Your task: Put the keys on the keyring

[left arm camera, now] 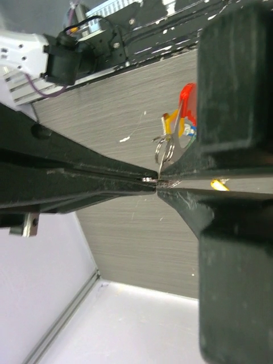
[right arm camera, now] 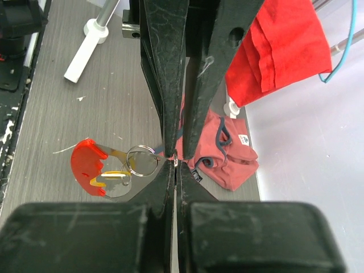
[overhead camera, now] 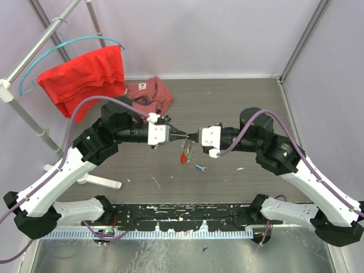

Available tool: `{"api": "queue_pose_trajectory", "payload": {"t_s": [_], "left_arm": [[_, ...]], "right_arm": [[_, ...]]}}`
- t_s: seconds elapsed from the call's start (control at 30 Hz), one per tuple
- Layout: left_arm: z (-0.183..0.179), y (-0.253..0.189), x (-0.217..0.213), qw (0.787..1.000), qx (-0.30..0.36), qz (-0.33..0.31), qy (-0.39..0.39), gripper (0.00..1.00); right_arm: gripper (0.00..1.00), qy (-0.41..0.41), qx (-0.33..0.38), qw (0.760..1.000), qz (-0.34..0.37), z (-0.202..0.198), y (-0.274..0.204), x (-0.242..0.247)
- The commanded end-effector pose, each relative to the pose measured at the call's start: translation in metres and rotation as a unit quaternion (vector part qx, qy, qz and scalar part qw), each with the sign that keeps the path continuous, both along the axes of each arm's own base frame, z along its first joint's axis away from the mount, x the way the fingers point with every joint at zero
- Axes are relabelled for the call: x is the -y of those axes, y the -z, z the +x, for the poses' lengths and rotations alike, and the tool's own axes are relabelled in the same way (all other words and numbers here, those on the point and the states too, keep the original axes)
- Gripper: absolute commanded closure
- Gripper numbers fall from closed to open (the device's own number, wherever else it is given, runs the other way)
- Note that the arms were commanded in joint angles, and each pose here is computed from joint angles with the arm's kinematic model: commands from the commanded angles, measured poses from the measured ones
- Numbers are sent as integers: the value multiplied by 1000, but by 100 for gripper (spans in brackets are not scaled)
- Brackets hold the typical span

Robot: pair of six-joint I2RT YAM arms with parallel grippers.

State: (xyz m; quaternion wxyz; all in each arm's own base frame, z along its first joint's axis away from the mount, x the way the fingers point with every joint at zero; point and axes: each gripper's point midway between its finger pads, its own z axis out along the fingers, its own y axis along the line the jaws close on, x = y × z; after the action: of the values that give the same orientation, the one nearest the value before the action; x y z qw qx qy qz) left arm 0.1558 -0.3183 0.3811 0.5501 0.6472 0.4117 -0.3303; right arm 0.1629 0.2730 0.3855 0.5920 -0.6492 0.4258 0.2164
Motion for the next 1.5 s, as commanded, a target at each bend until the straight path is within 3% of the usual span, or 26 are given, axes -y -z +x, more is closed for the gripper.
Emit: {"api": "queue_pose_trajectory", "payload": {"t_s": [0.0, 0.37, 0.93, 1.47], "left_arm": [[0, -36, -2, 997, 19, -67, -15, 79], [-11, -72, -13, 986, 37, -163, -20, 77], [-32, -98, -14, 973, 3, -228, 23, 78], [-41, -102, -9, 972, -9, -229, 56, 76]], "right_arm": [[99, -1, 48, 995, 88, -7, -50, 4], [99, -16, 66, 982, 177, -21, -80, 9], [99, -52, 71, 949, 303, -44, -117, 18], [99, -76, 57, 951, 293, -47, -114, 9]]}}
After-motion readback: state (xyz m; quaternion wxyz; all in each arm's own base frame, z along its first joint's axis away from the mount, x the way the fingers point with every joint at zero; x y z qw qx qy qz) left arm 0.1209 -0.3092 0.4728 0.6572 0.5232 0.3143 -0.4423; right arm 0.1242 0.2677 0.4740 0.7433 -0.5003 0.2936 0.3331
